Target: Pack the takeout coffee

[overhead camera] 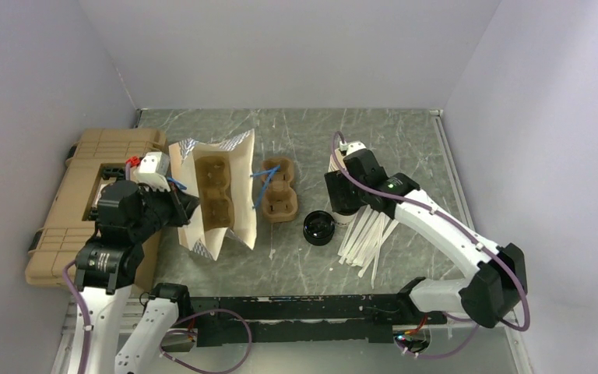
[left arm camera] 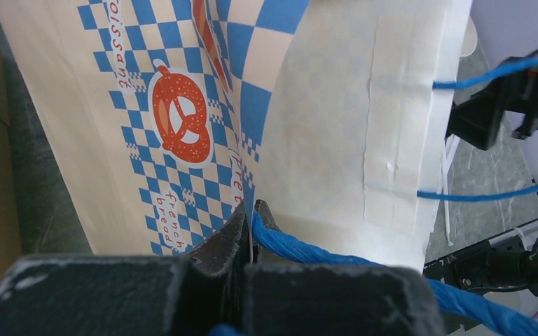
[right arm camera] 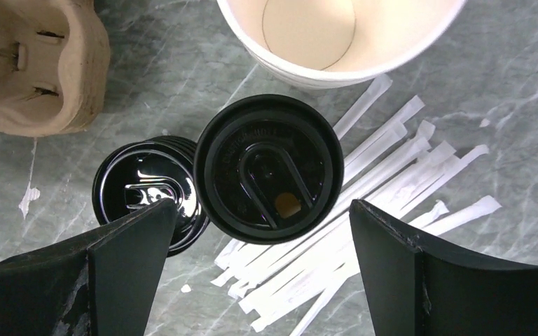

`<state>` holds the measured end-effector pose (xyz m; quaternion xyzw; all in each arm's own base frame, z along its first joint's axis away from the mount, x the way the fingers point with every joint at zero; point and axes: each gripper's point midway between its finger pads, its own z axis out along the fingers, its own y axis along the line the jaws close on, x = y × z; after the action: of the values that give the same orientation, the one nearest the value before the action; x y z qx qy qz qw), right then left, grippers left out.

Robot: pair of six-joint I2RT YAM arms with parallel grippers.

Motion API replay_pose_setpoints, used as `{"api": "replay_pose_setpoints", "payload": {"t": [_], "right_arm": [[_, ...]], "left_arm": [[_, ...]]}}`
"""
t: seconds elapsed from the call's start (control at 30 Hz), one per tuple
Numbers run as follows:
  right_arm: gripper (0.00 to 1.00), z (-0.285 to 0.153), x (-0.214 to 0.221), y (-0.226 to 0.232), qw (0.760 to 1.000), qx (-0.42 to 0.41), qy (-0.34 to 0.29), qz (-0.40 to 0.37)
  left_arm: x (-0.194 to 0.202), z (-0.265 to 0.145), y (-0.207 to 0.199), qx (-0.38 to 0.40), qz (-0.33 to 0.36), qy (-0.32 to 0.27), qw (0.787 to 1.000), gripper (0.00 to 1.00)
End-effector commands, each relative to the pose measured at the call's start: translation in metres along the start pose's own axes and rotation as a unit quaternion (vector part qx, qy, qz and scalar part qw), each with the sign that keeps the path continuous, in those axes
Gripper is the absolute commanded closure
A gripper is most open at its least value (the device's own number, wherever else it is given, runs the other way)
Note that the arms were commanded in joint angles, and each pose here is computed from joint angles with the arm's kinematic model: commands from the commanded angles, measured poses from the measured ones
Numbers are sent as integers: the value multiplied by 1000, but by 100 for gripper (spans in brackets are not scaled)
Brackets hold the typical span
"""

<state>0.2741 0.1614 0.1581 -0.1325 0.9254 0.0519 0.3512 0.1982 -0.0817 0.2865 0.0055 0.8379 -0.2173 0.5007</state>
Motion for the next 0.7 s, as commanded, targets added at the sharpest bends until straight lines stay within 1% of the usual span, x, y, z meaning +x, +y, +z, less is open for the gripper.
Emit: {"api": "replay_pose_setpoints", "payload": {"t": [0.0,0.23,0.33,0.5,0.67], "right_arm": [[1,11,-12,7,1000,-14,-7,27],[1,22,-18,5,999,-13,-5,40],[3,24,-20,3,999,-8,-6,42],[9,26,-19,1,999,-9,-6,42],[18,26,-20,2,999,-13,-5,42]], "left_arm": [[-18,-9,-17,42,22,-53,997,100],[-10,-17,-26,68,25,-54,996,100],[-8,-19,-25,64,27,-51,996,100],[-6,-21,-25,65,27,-48,996,100],[-5,-21,-25,65,27,-47,996,100]]}}
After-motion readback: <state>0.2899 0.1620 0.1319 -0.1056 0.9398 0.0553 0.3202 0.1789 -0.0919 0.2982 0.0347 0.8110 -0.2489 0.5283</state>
